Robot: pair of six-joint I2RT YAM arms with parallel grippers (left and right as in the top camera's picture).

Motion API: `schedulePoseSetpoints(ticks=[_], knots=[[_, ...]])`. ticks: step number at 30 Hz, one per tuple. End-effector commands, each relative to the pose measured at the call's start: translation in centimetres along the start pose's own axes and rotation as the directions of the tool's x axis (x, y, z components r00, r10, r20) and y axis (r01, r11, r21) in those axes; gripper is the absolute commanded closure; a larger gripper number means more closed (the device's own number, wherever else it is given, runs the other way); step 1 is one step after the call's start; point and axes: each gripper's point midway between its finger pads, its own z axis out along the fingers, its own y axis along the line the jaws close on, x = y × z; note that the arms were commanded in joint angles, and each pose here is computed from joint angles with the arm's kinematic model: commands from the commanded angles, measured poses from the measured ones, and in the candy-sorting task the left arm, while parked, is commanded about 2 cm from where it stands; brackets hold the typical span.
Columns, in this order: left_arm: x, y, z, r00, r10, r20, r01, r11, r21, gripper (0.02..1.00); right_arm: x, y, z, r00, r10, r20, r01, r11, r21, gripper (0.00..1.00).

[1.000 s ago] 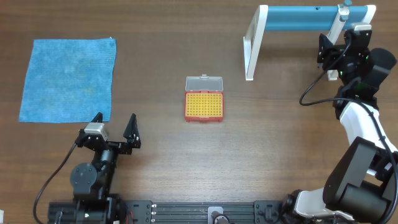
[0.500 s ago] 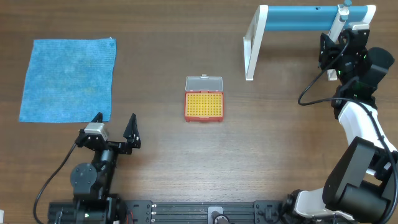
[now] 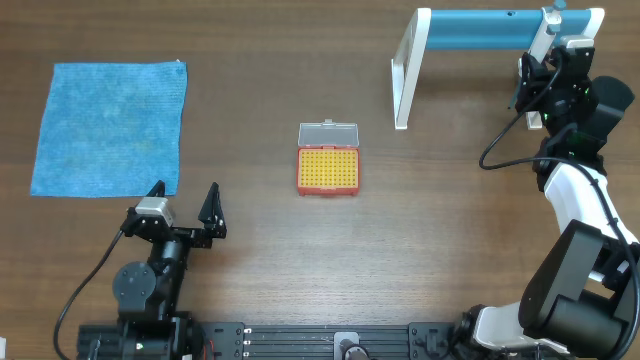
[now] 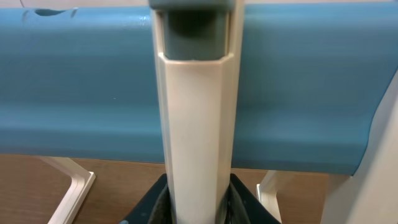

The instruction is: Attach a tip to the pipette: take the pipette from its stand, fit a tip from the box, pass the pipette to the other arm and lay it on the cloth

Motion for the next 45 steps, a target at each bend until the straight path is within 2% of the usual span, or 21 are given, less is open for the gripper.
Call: schedulePoseSetpoints(ticks=[1, 5, 9, 21, 22, 23, 24, 25, 27, 28, 30, 31, 33, 35, 38, 42, 45], knots=[[0.1, 0.1, 0.0, 1.0, -0.016, 0.0, 0.016, 1.0, -0.008, 0.02, -0.7, 0.0, 0.4, 1.0, -0.005, 0.013, 0.005, 1.0, 0.0, 0.794], [0.1, 0.1, 0.0, 1.0, -0.016, 0.0, 0.016, 1.0, -0.008, 0.02, -0.9, 0.0, 0.3, 1.0, -0.012, 0.017, 0.012, 1.0, 0.001, 0.816], [0.1, 0.1, 0.0, 1.0, -0.016, 0.0, 0.016, 1.0, -0.008, 0.02, -2.0, 0.1, -0.2, 0.999, -0.028, 0.039, 0.028, 1.0, 0.005, 0.919], [0.1, 0.1, 0.0, 1.0, -0.016, 0.0, 0.016, 1.0, -0.008, 0.02, -9.1, 2.1, -5.2, 0.979, -0.138, 0.152, 0.134, 0.99, 0.035, 0.923], [0.1, 0.1, 0.0, 1.0, -0.016, 0.0, 0.016, 1.0, -0.008, 0.02, -9.6, 2.5, -5.9, 0.977, -0.141, 0.159, 0.138, 0.99, 0.027, 0.925], [0.1, 0.1, 0.0, 1.0, -0.016, 0.0, 0.016, 1.0, -0.007, 0.023, -10.5, 4.1, -6.5, 0.972, -0.145, 0.186, 0.154, 0.988, -0.035, 0.925], [0.1, 0.1, 0.0, 1.0, -0.016, 0.0, 0.016, 1.0, -0.007, 0.02, -11.4, 6.5, -7.2, 0.967, -0.129, 0.222, 0.161, 0.978, -0.133, 0.925], [0.1, 0.1, 0.0, 1.0, -0.016, 0.0, 0.016, 1.0, -0.007, 0.02, -11.9, 8.0, -7.5, 0.965, -0.116, 0.237, 0.163, 0.969, -0.188, 0.925], [0.1, 0.1, 0.0, 1.0, -0.016, 0.0, 0.016, 1.0, -0.007, 0.02, -12.6, 12.0, -8.1, 0.959, -0.088, 0.268, 0.176, 0.928, -0.327, 0.925], [0.1, 0.1, 0.0, 1.0, -0.016, 0.0, 0.016, 1.0, -0.007, 0.02, -12.9, 14.7, -8.4, 0.956, -0.078, 0.284, 0.196, 0.889, -0.415, 0.925], [0.1, 0.1, 0.0, 1.0, -0.016, 0.0, 0.016, 1.0, -0.007, 0.02, -13.0, 18.4, -8.8, 0.952, -0.06, 0.3, 0.214, 0.832, -0.511, 0.925], [0.1, 0.1, 0.0, 1.0, -0.016, 0.0, 0.016, 1.0, -0.007, 0.023, -12.7, 21.9, -9.2, 0.946, -0.055, 0.319, 0.242, 0.776, -0.582, 0.925], [0.1, 0.1, 0.0, 1.0, -0.016, 0.0, 0.016, 1.0, -0.008, 0.023, -12.2, 25.0, -9.7, 0.943, -0.049, 0.33, 0.262, 0.724, -0.639, 0.925], [0.1, 0.1, 0.0, 1.0, -0.016, 0.0, 0.016, 1.0, -0.007, 0.023, -11.1, 29.1, -10.4, 0.943, -0.038, 0.332, 0.276, 0.647, -0.711, 0.925], [0.1, 0.1, 0.0, 1.0, -0.016, 0.0, 0.016, 1.0, -0.007, 0.02, -8.9, 33.3, -11.5, 0.947, -0.026, 0.32, 0.28, 0.556, -0.782, 0.925], [0.1, 0.1, 0.0, 1.0, -0.016, 0.0, 0.016, 1.0, -0.007, 0.02, -5.8, 36.5, -12.8, 0.948, -0.018, 0.317, 0.287, 0.478, -0.83, 0.925], [0.1, 0.1, 0.0, 1.0, -0.016, 0.0, 0.016, 1.0, -0.007, 0.02, -3.6, 37.3, -12.9, 0.948, -0.014, 0.317, 0.288, 0.455, -0.843, 0.925]])
